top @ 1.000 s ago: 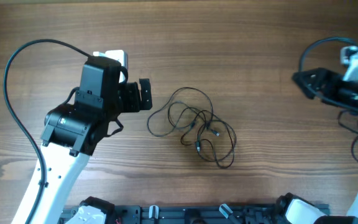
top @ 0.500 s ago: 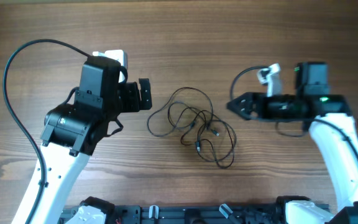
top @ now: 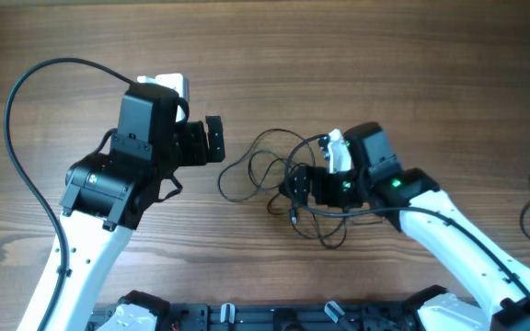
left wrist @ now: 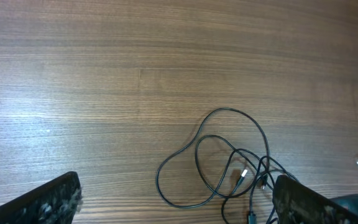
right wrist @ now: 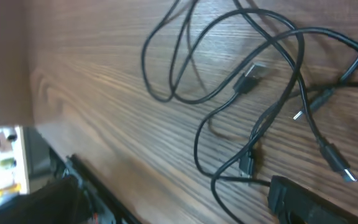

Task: Untangle cables
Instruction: 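Return the right gripper to the pile and grasp another cable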

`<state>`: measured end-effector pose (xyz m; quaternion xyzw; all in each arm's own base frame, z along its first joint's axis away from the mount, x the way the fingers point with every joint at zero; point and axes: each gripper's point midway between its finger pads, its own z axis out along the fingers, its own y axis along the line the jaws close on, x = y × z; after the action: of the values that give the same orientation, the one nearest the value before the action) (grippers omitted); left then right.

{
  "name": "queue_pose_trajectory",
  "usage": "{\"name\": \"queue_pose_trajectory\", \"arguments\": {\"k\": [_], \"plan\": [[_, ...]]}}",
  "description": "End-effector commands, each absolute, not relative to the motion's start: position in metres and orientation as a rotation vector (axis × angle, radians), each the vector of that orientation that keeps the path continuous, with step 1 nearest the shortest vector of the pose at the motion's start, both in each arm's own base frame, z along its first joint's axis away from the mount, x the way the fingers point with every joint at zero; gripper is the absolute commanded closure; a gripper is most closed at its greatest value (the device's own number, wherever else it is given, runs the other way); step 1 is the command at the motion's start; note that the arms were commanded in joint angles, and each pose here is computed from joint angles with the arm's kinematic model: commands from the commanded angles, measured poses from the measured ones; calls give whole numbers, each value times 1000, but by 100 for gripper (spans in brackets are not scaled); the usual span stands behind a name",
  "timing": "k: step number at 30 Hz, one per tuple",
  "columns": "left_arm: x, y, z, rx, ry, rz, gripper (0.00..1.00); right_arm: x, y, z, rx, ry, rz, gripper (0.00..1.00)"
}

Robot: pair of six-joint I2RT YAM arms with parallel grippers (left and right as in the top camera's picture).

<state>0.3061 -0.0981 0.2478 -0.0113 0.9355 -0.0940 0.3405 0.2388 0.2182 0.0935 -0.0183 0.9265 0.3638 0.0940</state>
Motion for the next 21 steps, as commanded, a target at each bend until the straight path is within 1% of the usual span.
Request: {"name": "queue_pose_trajectory", "arguments": {"k": [1,6,9,12,13,14,17,20,21], "plan": [[307,-97,252,-19,2422,-247,0,242,213,77,134,2784,984,0],[307,-97,252,-18,2422,-247,0,241,222,69,95,2782,992,0],[307,-97,252,-19,2422,-247,0,242,223,56,144,2818,983,1],[307,-97,252,-19,2422,-247,0,241,222,38,174,2868,960,6],[307,-97,252,-19,2422,-247,0,239,222,28,185,2903,951,15],[307,-97,252,-19,2422,-247,0,238,222,22,193,2921,941,21],[307,-97,252,-19,2422,-247,0,235,220,8,242,2965,920,56],[307,-97,252,-19,2422,-247,0,237,221,8,235,2956,925,63],[307,-97,252,-19,2422,-247,0,239,222,9,229,2943,932,68]]}}
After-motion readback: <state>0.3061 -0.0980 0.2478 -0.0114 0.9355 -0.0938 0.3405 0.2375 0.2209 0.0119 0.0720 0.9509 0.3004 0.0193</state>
